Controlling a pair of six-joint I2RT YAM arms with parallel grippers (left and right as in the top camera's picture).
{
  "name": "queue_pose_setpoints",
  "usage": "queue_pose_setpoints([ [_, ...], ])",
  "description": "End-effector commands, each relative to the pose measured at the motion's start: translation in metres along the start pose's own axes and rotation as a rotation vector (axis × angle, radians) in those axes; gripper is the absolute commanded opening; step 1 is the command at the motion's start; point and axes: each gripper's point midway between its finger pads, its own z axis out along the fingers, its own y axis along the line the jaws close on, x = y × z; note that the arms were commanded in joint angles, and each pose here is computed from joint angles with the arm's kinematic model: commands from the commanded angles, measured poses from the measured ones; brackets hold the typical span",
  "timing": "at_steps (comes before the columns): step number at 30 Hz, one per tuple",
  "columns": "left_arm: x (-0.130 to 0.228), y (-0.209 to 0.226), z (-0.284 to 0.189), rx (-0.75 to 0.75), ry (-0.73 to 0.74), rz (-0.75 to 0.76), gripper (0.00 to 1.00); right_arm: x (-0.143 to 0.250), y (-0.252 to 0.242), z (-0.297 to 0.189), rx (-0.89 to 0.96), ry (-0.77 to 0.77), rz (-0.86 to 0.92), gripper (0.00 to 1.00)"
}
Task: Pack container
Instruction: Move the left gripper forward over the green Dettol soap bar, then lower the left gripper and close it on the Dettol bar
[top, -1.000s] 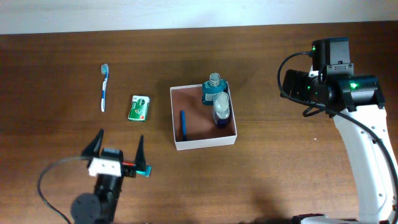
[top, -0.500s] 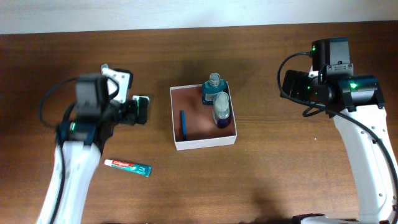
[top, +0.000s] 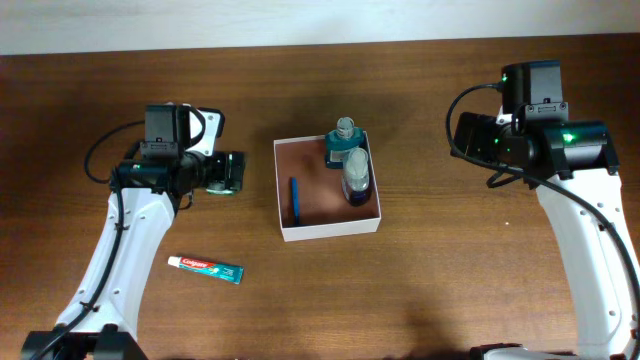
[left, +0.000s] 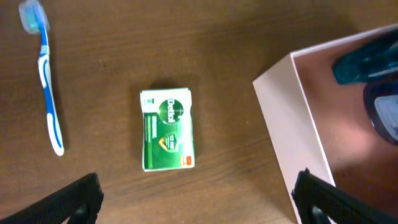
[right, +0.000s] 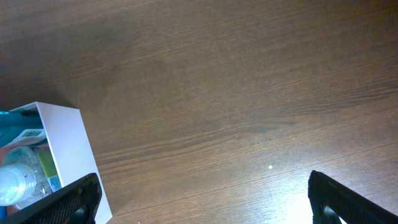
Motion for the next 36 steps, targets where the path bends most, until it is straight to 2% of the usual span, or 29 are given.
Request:
queue_pose_setpoints([
  [1,-0.013,-0.002,0.002,0.009,-0.031,0.022,0.99,0.0,-0.003,0.003,0.013,0.003,0.006,0.98],
  [11,0.001,0.004,0.046,0.007,0.047,-0.011,0.99,0.0,-0.003,0.003,0.013,0.003,0.006,0.98],
  [16,0.014,0.027,0.063,-0.117,0.102,-0.042,0.99,0.0,-0.003,0.003,0.013,0.003,0.006,0.98],
  [36,0.047,0.03,0.12,-0.103,0.215,-0.055,0.99,0.0,-0.003,0.003,0.013,0.003,0.006,0.98],
])
